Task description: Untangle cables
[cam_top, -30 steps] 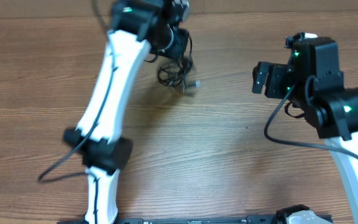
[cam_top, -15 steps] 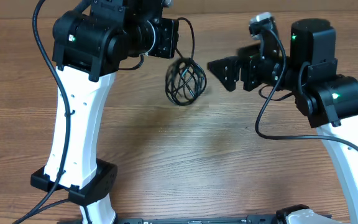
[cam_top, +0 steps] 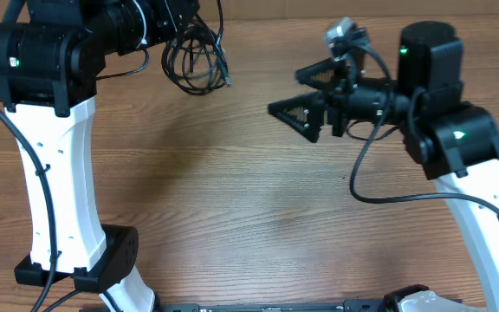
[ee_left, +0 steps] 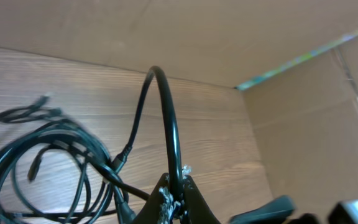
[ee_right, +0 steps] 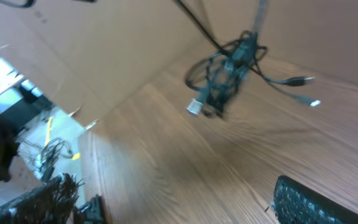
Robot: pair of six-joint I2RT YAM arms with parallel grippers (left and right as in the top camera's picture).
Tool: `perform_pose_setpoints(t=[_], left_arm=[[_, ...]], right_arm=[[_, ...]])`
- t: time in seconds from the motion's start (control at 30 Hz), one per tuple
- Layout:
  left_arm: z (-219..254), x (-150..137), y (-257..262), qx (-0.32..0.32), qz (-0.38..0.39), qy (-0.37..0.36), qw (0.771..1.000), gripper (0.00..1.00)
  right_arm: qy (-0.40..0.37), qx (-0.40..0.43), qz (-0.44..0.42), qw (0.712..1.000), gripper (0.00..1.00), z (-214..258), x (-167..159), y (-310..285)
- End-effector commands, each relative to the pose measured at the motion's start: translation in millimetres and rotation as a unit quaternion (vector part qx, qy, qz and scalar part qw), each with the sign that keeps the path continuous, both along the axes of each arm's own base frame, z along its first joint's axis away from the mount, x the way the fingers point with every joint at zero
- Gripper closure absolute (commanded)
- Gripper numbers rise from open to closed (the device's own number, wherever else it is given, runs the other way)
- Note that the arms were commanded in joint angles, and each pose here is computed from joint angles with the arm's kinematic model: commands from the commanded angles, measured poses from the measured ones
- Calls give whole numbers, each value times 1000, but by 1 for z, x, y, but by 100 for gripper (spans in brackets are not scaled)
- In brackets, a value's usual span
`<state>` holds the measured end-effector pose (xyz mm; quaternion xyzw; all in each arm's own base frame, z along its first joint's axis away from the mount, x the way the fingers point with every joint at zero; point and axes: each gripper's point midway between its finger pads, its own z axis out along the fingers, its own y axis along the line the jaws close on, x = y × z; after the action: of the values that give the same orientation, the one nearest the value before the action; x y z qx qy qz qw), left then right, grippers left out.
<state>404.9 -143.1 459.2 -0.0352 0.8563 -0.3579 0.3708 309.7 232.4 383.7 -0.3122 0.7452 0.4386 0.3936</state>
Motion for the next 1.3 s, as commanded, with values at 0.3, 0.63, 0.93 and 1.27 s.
perform_pose_setpoints(t=[0.3,0.63,0.93,1.27], left_arm=[[49,-22,-17,-84,-41,-39,995,96],[78,-9,-10,-121,-16,-81,989,96],[83,-7,-9,-128,-10,-87,988,96],[115,-13,-11,-164,-19,-127,978,96]], right_arm=[[32,-7,57,998,0,-31,8,43],[32,-7,57,998,0,-31,8,43],[27,-8,66,997,0,-31,4,51],[24,-33,44,998,0,-41,8,58]])
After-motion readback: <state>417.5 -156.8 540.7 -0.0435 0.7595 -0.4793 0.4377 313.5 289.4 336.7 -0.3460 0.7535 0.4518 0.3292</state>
